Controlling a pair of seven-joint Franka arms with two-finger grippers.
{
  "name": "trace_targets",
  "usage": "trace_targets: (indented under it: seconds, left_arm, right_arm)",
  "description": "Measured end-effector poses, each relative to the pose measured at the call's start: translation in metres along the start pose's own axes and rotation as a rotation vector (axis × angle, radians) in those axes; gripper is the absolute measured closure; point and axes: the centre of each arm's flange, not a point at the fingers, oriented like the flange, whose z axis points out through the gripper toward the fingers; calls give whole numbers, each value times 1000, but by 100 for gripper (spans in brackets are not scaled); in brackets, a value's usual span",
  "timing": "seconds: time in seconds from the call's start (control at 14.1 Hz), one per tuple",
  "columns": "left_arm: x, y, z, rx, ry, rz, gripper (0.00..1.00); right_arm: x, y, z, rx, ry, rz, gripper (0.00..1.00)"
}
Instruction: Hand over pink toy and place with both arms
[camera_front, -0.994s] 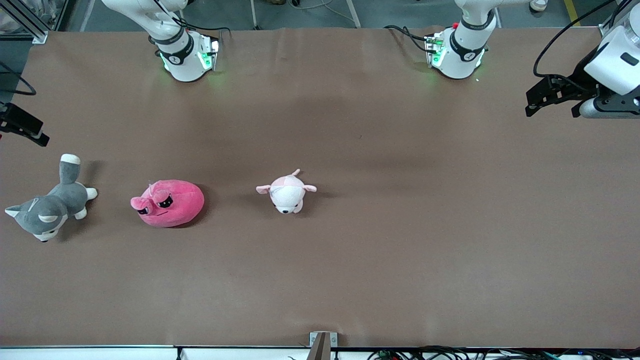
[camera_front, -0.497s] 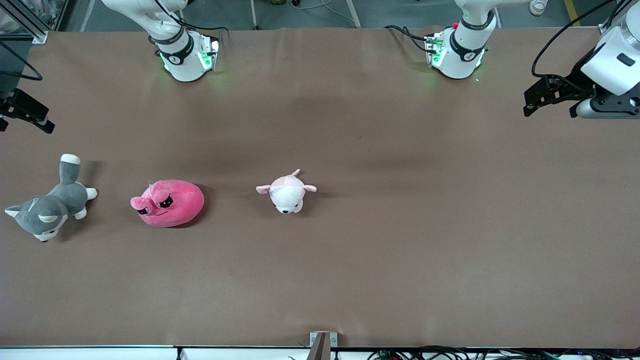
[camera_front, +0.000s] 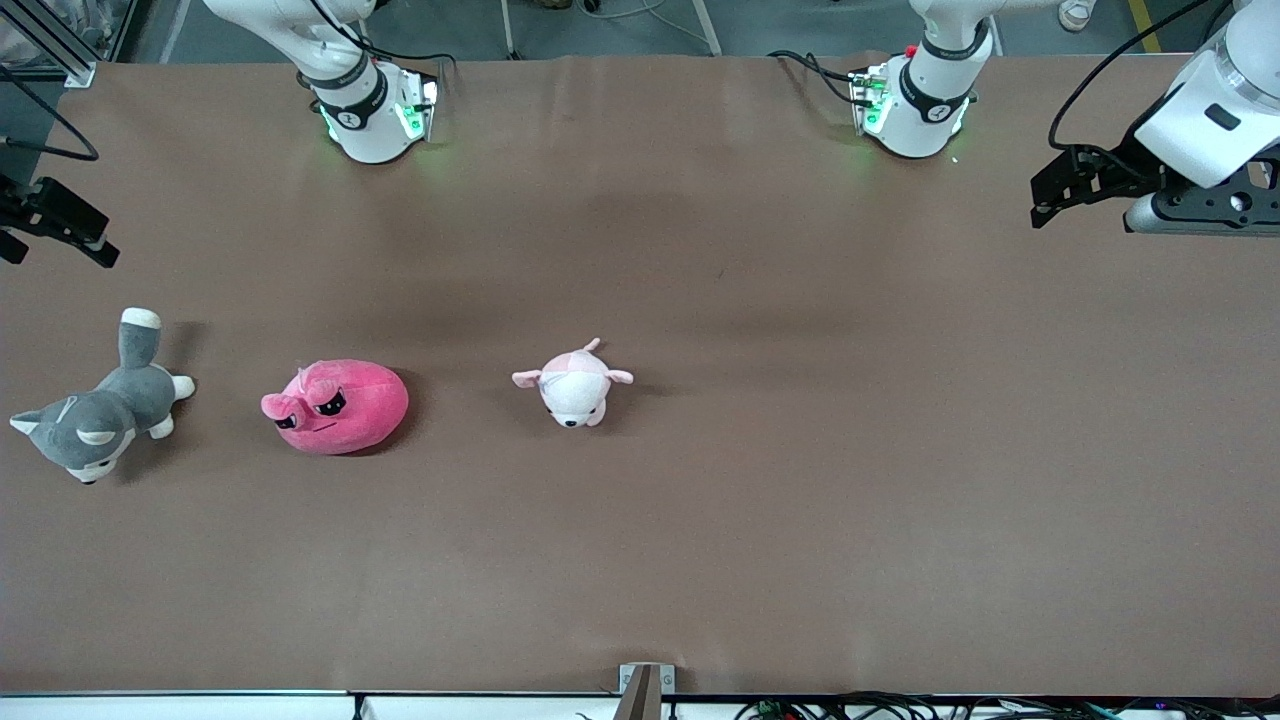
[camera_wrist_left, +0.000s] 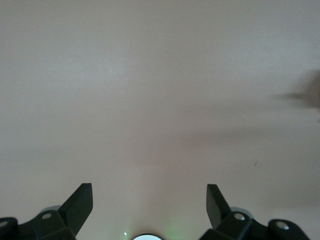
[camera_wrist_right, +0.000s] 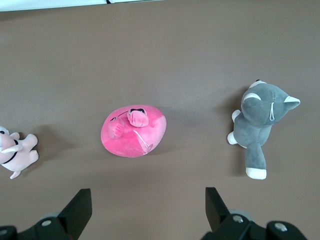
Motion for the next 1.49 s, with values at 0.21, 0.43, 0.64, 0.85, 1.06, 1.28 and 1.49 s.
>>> trace_targets:
  seconds: [0.21,0.43,0.64,0.85,1.06,1.28,1.49]
  left_arm:
    - [0,-1,-3,-1,5,-2,0]
    - [0,-4,-9,-2,20,-7,0]
    - [1,-5,-12,-3,27,-9,0]
    - [2,-5,-11,-3,24,-9,0]
    - [2,-5,-10,-4,23,-9,0]
    - [2,-5,-11,-4,24,-9,0]
    - [2,-5,-11,-3,24,-9,0]
  right_arm:
    - [-3,0,-2,1,3,0,0]
    - [-3,0,-4,1,11,0,0]
    - [-3,0,-5,1,12,-1,0]
    - [-3,-7,-4,2,11,-15,0]
    - [-4,-13,-4,3,4,-26,0]
    - [-4,-12,-4,3,3,-25,0]
    - [-4,-11,-4,3,5,-24,0]
